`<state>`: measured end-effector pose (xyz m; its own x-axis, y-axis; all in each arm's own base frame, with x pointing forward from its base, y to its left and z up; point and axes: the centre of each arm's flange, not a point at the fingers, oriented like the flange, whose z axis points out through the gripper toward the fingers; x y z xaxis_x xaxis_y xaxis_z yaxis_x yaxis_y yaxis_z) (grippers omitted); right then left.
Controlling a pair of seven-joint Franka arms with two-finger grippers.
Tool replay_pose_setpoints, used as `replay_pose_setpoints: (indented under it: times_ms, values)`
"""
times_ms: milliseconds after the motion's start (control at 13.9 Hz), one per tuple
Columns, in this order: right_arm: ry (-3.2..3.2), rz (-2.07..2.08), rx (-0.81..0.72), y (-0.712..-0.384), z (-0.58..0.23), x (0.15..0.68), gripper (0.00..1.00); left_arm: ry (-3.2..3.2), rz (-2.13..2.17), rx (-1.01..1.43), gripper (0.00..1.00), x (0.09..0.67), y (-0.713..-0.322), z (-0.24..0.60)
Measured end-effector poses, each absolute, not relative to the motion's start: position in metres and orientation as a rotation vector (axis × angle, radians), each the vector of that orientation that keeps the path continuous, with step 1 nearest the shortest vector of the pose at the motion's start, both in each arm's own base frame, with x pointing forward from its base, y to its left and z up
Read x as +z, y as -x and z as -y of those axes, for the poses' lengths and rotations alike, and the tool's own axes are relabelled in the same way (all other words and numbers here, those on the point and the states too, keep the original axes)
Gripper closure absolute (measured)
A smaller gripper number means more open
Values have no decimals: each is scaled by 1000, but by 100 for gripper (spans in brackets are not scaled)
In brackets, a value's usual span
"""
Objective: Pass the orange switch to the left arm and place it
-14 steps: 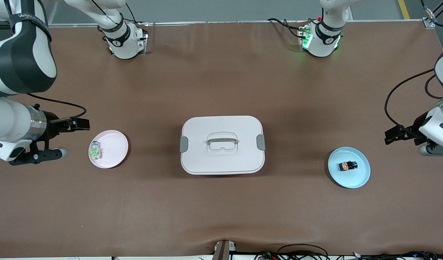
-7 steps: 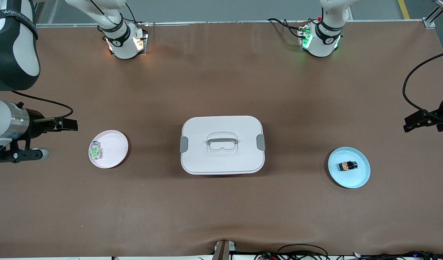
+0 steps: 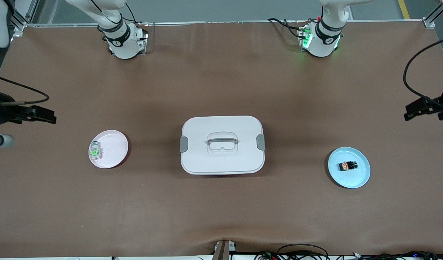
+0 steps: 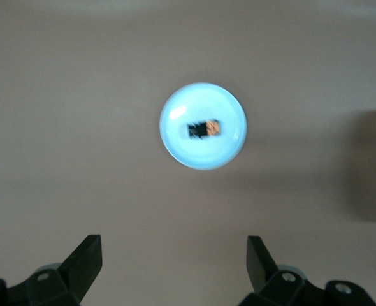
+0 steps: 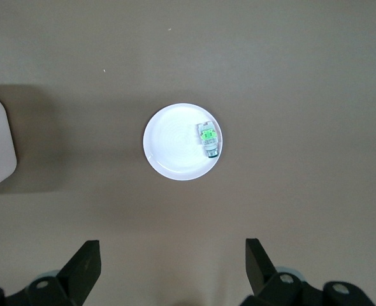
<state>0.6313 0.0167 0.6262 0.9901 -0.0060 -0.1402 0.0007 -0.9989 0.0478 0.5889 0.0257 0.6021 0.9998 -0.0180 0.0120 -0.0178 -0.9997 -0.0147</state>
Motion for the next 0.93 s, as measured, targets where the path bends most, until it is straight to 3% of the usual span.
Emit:
replay_pose_setpoints:
  times_ms: [574, 933]
  values:
    - [-3088, 24, -160, -618, -10, 653, 0, 3161, -4, 38, 0, 634, -550, 11]
    - [-3089, 29, -224, -610, -8, 652, 0, 3162, 0, 53, 0, 633, -538, 10]
